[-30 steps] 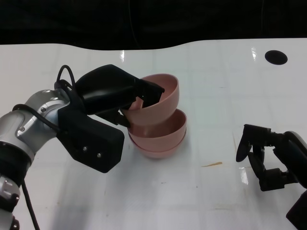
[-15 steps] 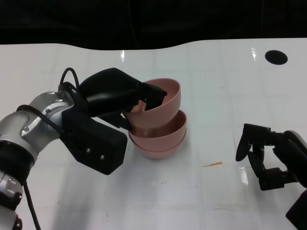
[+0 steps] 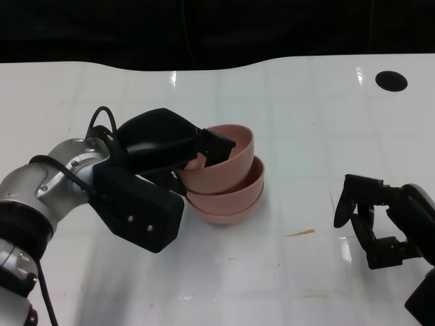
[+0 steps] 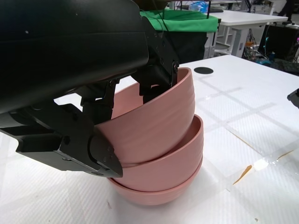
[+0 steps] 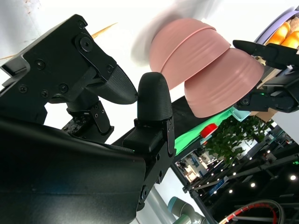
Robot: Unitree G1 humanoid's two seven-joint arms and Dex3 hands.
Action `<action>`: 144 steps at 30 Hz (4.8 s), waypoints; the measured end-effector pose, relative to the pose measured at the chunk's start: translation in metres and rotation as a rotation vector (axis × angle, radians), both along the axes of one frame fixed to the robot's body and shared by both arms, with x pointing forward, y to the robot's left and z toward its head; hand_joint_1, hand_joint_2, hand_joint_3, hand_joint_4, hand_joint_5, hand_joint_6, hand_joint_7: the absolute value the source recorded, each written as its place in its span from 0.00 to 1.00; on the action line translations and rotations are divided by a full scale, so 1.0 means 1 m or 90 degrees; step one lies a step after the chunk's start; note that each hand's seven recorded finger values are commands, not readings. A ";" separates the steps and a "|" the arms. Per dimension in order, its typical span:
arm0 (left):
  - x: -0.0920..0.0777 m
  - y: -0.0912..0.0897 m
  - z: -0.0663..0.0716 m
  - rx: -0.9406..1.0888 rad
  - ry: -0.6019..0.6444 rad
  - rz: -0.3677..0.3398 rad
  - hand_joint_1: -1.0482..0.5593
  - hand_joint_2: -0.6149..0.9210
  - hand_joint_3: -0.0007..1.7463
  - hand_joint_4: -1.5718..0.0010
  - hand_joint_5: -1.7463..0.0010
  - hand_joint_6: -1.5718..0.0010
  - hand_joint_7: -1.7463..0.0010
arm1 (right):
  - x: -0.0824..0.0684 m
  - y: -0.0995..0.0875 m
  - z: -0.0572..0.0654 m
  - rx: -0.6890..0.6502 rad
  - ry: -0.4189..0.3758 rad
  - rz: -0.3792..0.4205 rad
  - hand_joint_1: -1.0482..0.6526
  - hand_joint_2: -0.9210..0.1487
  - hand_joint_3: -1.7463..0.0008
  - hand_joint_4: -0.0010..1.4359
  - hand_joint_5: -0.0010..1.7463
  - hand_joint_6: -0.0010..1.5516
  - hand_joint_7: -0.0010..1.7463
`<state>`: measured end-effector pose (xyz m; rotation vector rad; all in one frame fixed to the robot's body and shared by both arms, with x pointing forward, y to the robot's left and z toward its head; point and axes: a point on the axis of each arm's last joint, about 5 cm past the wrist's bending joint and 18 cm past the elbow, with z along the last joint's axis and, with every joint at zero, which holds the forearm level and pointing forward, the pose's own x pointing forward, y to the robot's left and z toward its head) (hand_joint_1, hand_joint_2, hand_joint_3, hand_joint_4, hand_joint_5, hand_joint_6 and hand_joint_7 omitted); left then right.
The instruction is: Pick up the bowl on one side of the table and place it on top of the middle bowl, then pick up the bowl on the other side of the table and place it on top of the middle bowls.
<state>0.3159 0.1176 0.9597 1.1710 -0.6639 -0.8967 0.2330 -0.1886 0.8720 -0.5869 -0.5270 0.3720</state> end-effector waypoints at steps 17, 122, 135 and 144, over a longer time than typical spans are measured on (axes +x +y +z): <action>0.001 -0.005 -0.005 0.021 0.009 -0.004 0.67 0.99 0.01 0.56 0.00 0.55 0.21 | 0.000 0.000 0.002 0.001 -0.008 -0.003 0.60 0.50 0.13 0.63 1.00 0.44 0.97; -0.003 0.019 0.008 -0.169 0.137 -0.007 0.02 1.00 0.09 0.53 1.00 0.58 1.00 | 0.000 -0.005 0.003 -0.009 -0.009 -0.011 0.60 0.51 0.13 0.63 1.00 0.43 0.99; -0.009 0.038 0.005 -0.273 0.195 -0.008 0.20 1.00 0.07 0.49 0.98 0.59 1.00 | -0.001 -0.007 0.002 -0.011 -0.006 -0.012 0.61 0.52 0.11 0.63 1.00 0.43 0.98; -0.018 0.050 -0.006 -0.339 0.230 0.000 0.32 1.00 0.11 0.47 0.98 0.58 0.99 | -0.001 -0.007 0.001 -0.011 -0.003 -0.012 0.61 0.52 0.11 0.63 1.00 0.43 0.99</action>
